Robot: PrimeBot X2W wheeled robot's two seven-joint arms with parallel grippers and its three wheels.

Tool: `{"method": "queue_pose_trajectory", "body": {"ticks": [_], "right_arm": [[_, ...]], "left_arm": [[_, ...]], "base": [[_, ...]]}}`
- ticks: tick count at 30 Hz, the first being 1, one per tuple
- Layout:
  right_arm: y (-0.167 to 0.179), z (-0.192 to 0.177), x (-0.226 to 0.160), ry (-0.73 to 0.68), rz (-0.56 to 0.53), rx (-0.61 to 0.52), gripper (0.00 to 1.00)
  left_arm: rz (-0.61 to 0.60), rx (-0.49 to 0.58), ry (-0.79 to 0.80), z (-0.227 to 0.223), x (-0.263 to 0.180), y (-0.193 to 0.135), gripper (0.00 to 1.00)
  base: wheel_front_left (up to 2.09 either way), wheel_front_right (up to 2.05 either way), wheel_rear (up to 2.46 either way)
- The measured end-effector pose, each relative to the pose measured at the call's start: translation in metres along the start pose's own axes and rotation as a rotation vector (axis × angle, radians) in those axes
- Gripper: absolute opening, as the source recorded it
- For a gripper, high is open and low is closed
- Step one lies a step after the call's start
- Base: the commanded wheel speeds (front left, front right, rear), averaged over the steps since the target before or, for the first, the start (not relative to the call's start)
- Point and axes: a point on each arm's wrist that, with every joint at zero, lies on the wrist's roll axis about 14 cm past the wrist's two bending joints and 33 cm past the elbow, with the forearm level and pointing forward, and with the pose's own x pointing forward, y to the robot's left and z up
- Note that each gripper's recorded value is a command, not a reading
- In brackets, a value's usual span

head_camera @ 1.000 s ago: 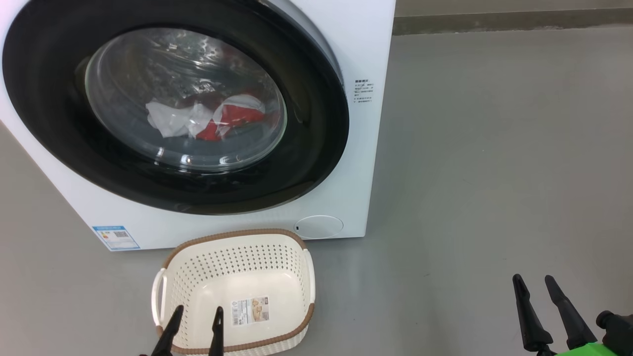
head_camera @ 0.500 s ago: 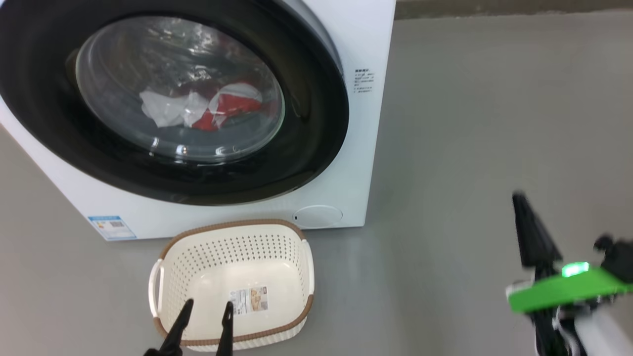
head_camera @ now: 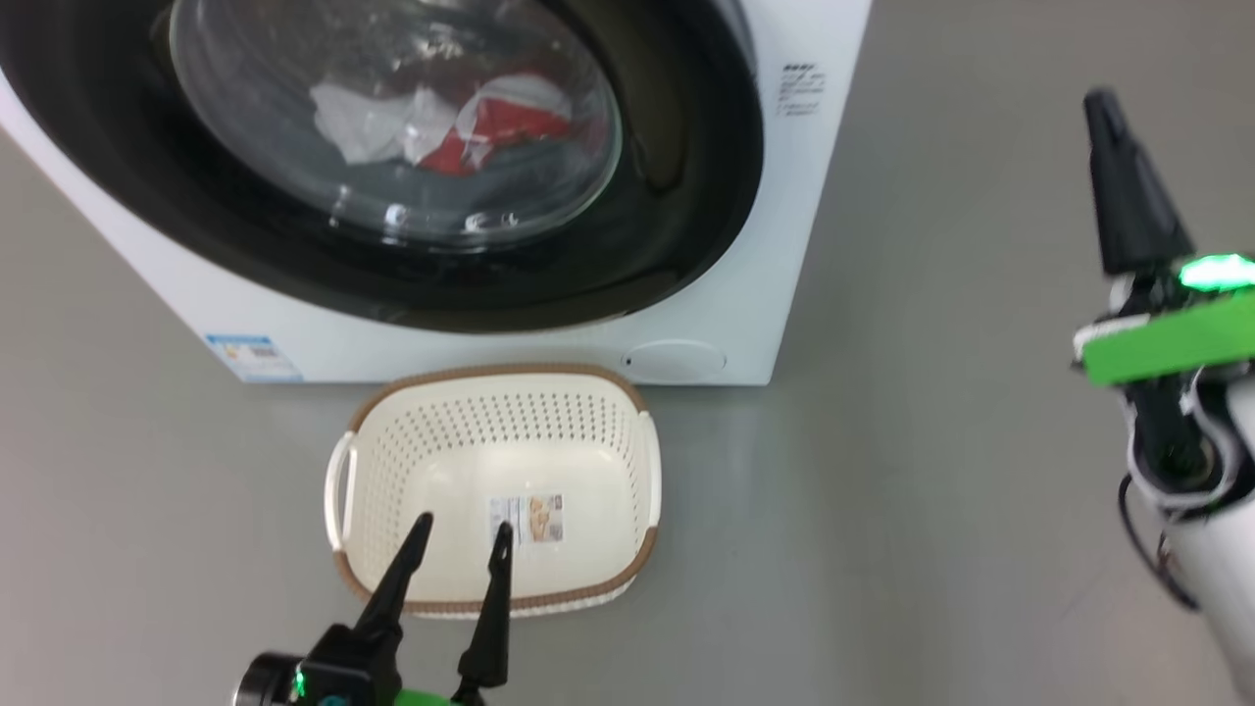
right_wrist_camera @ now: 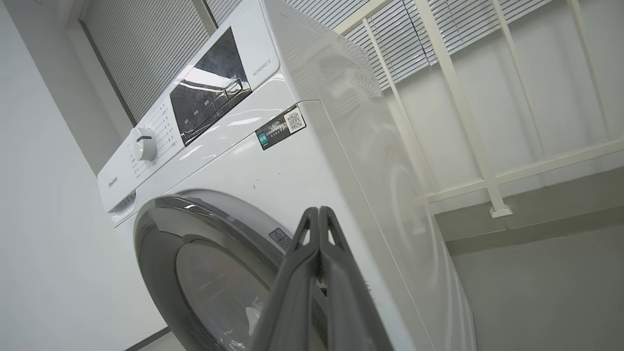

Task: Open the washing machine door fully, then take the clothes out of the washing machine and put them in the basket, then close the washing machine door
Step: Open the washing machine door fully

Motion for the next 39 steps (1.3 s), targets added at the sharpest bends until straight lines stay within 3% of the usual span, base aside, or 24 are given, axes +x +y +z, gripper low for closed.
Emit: {"method": "queue_pose_trajectory", "body": {"ticks": [14, 18, 19, 26, 39], "right_arm": [[0.021, -0.056, 0.084, 0.205, 0.152, 0.172, 0.0], [0.025, -0.087, 0.09, 0.348, 0.174, 0.251, 0.0], [0.03, -0.097, 0.093, 0.399, 0.186, 0.32, 0.0], [0.031, -0.109, 0.108, 0.493, 0.204, 0.48, 0.0], [0.007, -0.158, 0.116, 0.741, 0.165, 0.619, 0.0]], "left_arm": [[0.009, -0.001, 0.034, -0.014, 0.033, 0.002, 1.0], [0.028, 0.002, 0.049, -0.02, 0.038, 0.008, 1.0], [0.033, 0.003, 0.059, -0.024, 0.04, 0.01, 1.0], [0.041, 0.0, 0.082, -0.034, 0.048, 0.014, 1.0], [0.042, -0.019, 0.119, -0.05, 0.059, 0.015, 1.0]], "base": [[0.0, 0.0, 0.0], [0.0, 0.0, 0.0], [0.0, 0.0, 0.0], [0.0, 0.0, 0.0], [0.0, 0.0, 0.0]]}}
